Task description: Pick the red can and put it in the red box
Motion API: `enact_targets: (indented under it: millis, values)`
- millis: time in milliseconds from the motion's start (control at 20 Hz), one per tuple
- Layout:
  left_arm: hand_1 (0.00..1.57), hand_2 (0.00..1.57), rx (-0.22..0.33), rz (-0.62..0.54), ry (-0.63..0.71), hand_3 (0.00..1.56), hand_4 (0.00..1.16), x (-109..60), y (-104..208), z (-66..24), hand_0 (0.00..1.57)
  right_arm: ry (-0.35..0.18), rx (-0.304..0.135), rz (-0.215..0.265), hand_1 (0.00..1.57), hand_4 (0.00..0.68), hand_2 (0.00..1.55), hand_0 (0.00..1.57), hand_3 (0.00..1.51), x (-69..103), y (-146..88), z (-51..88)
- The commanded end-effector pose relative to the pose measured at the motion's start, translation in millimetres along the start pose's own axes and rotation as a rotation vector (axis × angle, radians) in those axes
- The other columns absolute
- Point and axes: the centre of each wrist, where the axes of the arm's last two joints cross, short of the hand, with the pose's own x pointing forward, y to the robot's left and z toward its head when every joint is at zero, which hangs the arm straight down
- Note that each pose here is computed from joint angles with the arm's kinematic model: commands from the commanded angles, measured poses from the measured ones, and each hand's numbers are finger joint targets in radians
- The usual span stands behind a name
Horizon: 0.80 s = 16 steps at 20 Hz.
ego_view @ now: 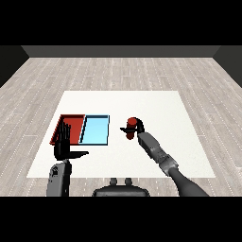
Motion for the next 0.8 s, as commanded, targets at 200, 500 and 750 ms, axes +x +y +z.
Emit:
enact_targets:
  millis: [200,500,750]
  values:
    - [0.00,0.00,0.000,0.034,-0.007,0.00,0.00,5.0,18.2,17.5,0.00,-0.112,0.006,-0.009,1.49,0.558,1.45,1.49,1.39,3.1,7.9,3.2]
    - [0.00,0.00,-0.062,-0.013,-0.003,0.00,0.00,6.6,-10.3,-2.5,0.00,-0.180,0.022,-0.007,1.54,0.580,1.46,1.54,1.39,12.3,-15.3,0.5]
    - [0.00,0.00,-0.114,0.002,0.005,0.00,0.00,0.8,-40.9,-3.0,0.00,-0.271,0.035,0.011,1.52,0.557,1.46,1.52,1.38,46.8,-37.1,2.4]
